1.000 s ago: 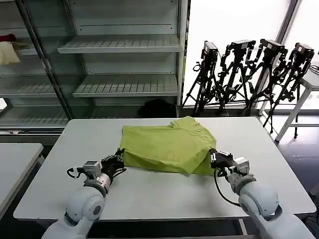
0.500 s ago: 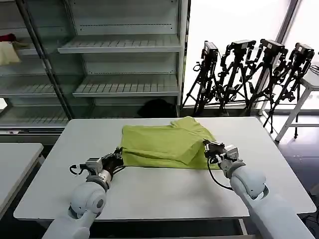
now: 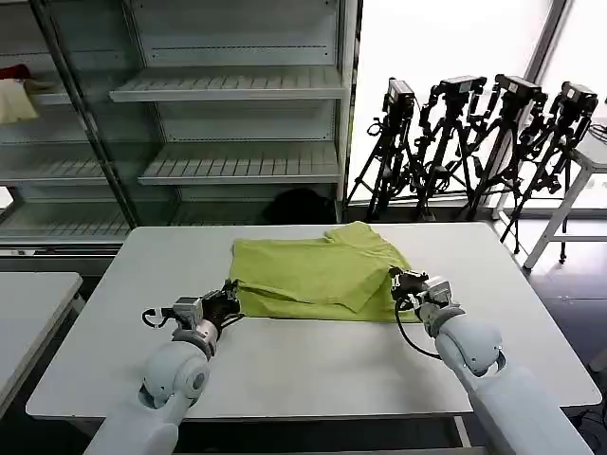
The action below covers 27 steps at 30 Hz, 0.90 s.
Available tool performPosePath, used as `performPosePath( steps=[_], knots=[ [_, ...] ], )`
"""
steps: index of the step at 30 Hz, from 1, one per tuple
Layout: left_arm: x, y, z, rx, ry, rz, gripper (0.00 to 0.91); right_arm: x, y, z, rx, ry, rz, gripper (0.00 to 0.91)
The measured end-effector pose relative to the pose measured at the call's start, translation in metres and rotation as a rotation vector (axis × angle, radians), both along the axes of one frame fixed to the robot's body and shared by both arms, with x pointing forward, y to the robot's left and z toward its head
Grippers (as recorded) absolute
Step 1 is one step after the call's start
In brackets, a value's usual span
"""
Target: Fold and organize the clothes.
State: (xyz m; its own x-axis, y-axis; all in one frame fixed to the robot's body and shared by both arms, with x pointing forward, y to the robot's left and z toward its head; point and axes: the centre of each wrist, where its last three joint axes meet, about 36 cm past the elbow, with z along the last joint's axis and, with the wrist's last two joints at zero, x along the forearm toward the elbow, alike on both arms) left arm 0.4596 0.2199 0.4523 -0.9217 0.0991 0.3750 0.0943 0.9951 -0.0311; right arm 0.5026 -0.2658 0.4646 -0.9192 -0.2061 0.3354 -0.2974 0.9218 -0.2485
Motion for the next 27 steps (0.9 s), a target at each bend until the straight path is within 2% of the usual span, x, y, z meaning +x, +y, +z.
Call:
performPosePath(
  steps=[1,2,5,6,7,8,19,23,27],
  knots=[
    [0.001,0.0,-0.001,0.003,0.0,-0.001,0.191,0.0,0.0,0.0,-0.001,0.0,-0.001,0.161],
    [0.002,0.0,-0.001,0.006,0.001,0.0,0.202,0.0,0.0,-0.001,-0.003,0.0,-0.001,0.212],
    [0.003,0.002,-0.004,0.015,0.002,0.001,0.222,-0.001,0.0,-0.002,-0.009,0.003,-0.005,0.222],
    [0.002,0.002,-0.004,0.019,0.002,0.002,0.443,-0.001,0.0,-0.003,-0.011,0.005,-0.007,0.433],
    [0.002,0.003,-0.004,0.023,0.002,0.003,0.836,-0.001,0.0,-0.004,-0.012,0.008,-0.009,0.655],
    [0.002,0.004,-0.005,0.026,0.002,0.002,0.907,-0.001,-0.001,-0.005,-0.012,0.01,-0.011,0.907],
    [-0.005,0.013,-0.001,0.072,-0.013,0.008,0.907,-0.007,-0.003,0.002,-0.003,-0.001,-0.038,0.907],
    [-0.014,0.017,0.005,0.075,-0.02,0.002,0.907,-0.021,-0.007,0.008,0.022,0.005,-0.055,0.907],
    [-0.027,0.023,0.01,0.067,-0.015,-0.012,0.907,-0.044,-0.011,0.007,0.058,0.037,-0.066,0.907]
  ],
)
